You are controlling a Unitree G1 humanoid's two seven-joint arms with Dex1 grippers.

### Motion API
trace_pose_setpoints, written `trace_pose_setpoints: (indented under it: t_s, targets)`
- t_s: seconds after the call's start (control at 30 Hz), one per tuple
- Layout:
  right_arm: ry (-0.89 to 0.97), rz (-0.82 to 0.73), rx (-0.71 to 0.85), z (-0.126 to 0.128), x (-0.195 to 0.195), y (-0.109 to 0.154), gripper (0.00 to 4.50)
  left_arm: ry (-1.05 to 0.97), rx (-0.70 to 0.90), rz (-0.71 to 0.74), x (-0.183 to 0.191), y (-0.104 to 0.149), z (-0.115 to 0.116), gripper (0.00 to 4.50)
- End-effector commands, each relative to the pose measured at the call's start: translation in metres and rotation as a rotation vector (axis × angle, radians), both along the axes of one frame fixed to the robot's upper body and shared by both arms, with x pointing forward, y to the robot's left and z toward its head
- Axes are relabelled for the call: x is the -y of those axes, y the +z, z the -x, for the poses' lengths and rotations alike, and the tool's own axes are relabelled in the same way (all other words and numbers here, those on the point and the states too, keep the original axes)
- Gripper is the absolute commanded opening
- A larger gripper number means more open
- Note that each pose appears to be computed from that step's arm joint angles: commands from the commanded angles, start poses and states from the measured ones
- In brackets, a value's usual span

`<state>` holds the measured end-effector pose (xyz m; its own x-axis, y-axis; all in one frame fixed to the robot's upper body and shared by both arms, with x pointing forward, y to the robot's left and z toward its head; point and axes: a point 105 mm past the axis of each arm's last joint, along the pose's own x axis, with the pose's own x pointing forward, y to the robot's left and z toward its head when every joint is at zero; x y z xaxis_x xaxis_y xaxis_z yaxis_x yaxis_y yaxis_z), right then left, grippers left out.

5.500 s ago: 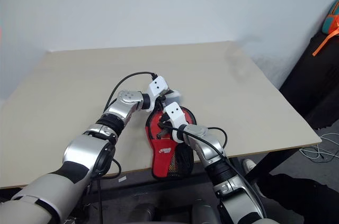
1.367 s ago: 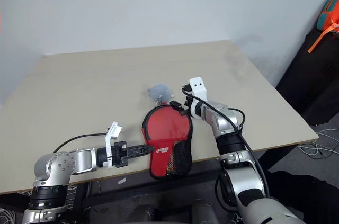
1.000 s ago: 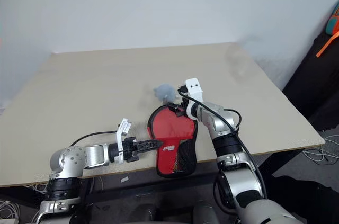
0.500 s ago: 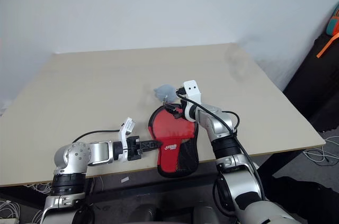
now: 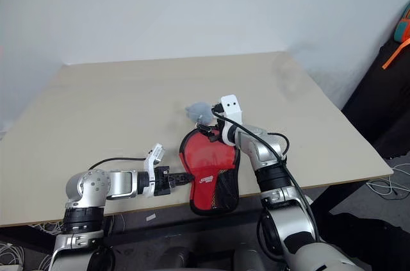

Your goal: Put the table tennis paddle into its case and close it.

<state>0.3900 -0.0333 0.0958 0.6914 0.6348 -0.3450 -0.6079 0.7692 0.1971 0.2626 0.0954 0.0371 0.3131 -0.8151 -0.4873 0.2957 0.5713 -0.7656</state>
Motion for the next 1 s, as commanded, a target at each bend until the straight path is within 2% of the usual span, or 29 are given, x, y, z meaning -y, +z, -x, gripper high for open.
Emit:
trace_pose_setpoints:
  t_s: [0.03, 0.23, 0.5, 0.6, 0.7, 0.8, 0.93, 1.0]
  targets:
    - [0.019, -0.029, 0.062, -0.001, -0.007, 0.021, 4.50, -0.117, -0.046, 0.021, 0.013, 0.001, 0.026, 0.02]
    - [0.029, -0.030, 0.060, 0.001, -0.011, 0.020, 4.50, -0.165, -0.036, 0.030, 0.010, 0.005, 0.043, 0.02]
    - [0.049, -0.030, 0.061, 0.001, -0.018, 0.021, 4.50, -0.159, -0.022, 0.003, 0.007, 0.006, 0.040, 0.02]
    - [0.051, -0.031, 0.063, 0.001, -0.019, 0.022, 4.50, -0.170, -0.011, -0.006, 0.005, 0.008, 0.040, 0.63]
    - [0.052, -0.032, 0.063, 0.001, -0.020, 0.022, 4.50, -0.168, 0.008, -0.025, -0.003, 0.010, 0.039, 1.62]
    - [0.051, -0.035, 0.063, 0.001, -0.020, 0.022, 4.50, -0.216, 0.048, -0.112, -0.022, 0.012, 0.046, 2.64]
    - [0.049, -0.042, 0.065, 0.001, -0.021, 0.023, 4.50, -0.266, 0.076, -0.165, -0.051, 0.022, 0.051, 2.64]
    - [0.049, -0.043, 0.065, 0.000, -0.022, 0.022, 4.50, -0.264, 0.170, -0.181, -0.061, 0.033, 0.039, 2.64]
